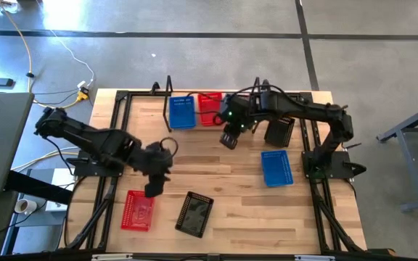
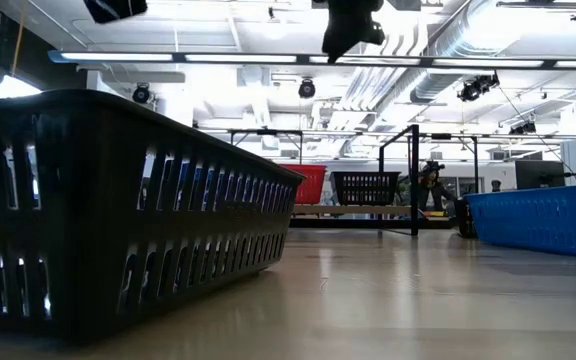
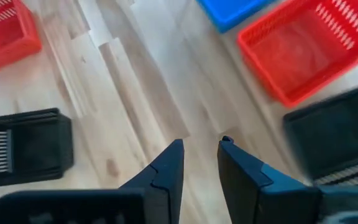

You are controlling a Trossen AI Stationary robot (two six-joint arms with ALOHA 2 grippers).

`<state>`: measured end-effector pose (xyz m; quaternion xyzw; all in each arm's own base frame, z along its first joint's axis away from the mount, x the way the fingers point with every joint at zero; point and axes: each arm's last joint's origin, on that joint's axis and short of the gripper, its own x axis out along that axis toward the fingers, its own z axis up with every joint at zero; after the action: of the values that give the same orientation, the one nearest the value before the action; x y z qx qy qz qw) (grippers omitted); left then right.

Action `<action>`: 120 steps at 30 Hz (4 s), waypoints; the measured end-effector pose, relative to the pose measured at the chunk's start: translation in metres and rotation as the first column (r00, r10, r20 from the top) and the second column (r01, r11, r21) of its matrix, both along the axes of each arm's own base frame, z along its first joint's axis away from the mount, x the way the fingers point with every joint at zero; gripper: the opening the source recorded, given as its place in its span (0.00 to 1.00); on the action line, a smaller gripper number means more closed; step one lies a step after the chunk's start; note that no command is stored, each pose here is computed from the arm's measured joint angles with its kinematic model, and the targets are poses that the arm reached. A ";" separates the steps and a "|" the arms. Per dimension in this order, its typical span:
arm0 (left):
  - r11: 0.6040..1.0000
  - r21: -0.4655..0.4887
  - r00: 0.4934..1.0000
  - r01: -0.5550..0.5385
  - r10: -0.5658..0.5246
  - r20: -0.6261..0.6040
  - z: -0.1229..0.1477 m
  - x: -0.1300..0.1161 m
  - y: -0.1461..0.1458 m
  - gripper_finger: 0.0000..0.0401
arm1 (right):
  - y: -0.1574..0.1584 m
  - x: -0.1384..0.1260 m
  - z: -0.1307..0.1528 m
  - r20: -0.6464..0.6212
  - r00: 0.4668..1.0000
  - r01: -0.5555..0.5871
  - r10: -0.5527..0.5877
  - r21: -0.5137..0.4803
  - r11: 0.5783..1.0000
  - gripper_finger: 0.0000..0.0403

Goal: Stack baskets on shelf by color
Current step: Stack the bottom black bin on top of the black bin on the shelf

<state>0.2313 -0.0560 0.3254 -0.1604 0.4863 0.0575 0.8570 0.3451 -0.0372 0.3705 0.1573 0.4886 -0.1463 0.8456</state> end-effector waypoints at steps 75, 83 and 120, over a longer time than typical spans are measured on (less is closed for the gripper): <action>0.889 0.256 0.901 -0.379 0.418 -0.119 -0.012 -0.034 -0.011 0.29 | 0.292 0.090 -0.171 0.269 0.876 -0.448 0.400 0.149 0.881 0.36; 0.890 0.253 0.901 -0.380 0.418 -0.116 -0.012 -0.033 -0.011 0.29 | 0.292 0.091 -0.175 0.263 0.881 -0.437 0.394 0.131 0.890 0.36; 0.896 0.264 0.910 -0.357 0.397 -0.119 -0.012 -0.033 -0.011 0.29 | 0.281 0.094 -0.210 0.096 0.907 -0.421 0.410 0.206 0.883 0.01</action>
<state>0.1981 -0.0675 0.3134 -0.1430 0.5067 0.2939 0.7977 0.4390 0.2436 0.1608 0.1463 0.5030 0.0976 0.8462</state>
